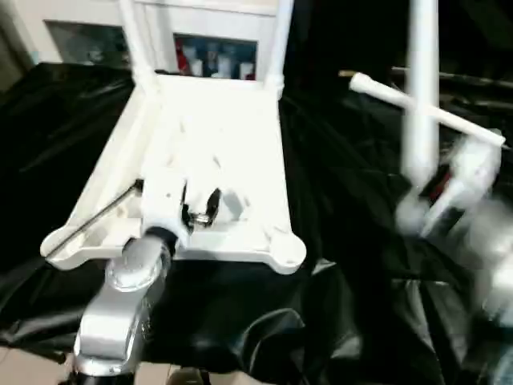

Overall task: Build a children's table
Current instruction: Pick table leg

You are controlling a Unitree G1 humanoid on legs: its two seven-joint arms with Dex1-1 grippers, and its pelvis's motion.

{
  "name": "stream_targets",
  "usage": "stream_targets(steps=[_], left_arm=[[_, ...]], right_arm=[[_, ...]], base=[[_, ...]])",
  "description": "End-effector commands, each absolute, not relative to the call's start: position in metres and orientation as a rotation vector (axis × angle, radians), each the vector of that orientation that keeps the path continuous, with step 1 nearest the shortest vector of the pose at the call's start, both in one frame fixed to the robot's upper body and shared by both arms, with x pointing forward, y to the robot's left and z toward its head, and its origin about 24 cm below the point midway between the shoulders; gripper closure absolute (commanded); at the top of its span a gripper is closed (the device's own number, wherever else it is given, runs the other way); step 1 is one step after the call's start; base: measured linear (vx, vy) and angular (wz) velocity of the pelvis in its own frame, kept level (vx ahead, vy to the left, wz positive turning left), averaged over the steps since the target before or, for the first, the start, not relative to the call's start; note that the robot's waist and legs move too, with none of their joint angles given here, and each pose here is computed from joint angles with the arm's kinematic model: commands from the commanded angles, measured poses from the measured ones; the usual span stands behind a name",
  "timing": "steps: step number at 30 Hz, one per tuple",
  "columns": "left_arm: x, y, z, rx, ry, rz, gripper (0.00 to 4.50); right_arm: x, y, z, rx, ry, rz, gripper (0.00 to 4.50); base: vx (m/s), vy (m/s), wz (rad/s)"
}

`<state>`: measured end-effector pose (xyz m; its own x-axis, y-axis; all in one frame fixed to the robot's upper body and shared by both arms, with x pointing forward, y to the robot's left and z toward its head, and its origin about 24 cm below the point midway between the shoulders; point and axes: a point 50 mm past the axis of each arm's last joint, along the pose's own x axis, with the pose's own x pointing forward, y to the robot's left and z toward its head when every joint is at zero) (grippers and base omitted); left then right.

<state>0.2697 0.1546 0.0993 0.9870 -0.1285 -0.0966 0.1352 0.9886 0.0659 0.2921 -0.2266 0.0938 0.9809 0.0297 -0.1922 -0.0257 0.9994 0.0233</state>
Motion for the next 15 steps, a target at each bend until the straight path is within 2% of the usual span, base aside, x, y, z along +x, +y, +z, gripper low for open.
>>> stream_targets(steps=[1, 2, 4, 5, 6, 10, 15], left_arm=[[0.275, 0.151, 0.106, 0.081, 0.06, -0.099, 0.0], [0.277, 0.148, 0.107, 0.081, 0.056, -0.101, 0.0], [0.278, 0.146, 0.107, 0.084, 0.054, -0.105, 0.0], [0.278, 0.145, 0.107, 0.087, 0.048, -0.107, 0.0], [0.279, 0.143, 0.107, 0.089, 0.045, -0.106, 0.0], [0.282, 0.14, 0.108, 0.08, 0.044, -0.104, 0.0], [0.285, 0.137, 0.109, 0.088, 0.036, -0.099, 0.0]], right_arm=[[0.288, -0.222, 0.11, 0.038, 0.112, -0.036, 2.62], [0.287, -0.219, 0.113, 0.054, 0.093, -0.039, 2.62], [0.285, -0.214, 0.116, 0.013, 0.067, -0.017, 2.62], [0.281, -0.207, 0.121, -0.076, 0.036, 0.016, 2.62], [0.277, -0.202, 0.122, -0.114, 0.025, 0.03, 2.62], [0.272, -0.198, 0.119, -0.113, 0.04, 0.015, 2.62], [0.273, -0.205, 0.12, -0.123, 0.054, -0.021, 2.62]], base=[[0.0, 0.0, 0.0], [0.0, 0.0, 0.0], [0.0, 0.0, 0.0], [-0.021, -0.084, 0.08], [-0.021, -0.084, 0.08], [-0.044, -0.197, 0.38], [-0.045, -0.19, 0.46]])
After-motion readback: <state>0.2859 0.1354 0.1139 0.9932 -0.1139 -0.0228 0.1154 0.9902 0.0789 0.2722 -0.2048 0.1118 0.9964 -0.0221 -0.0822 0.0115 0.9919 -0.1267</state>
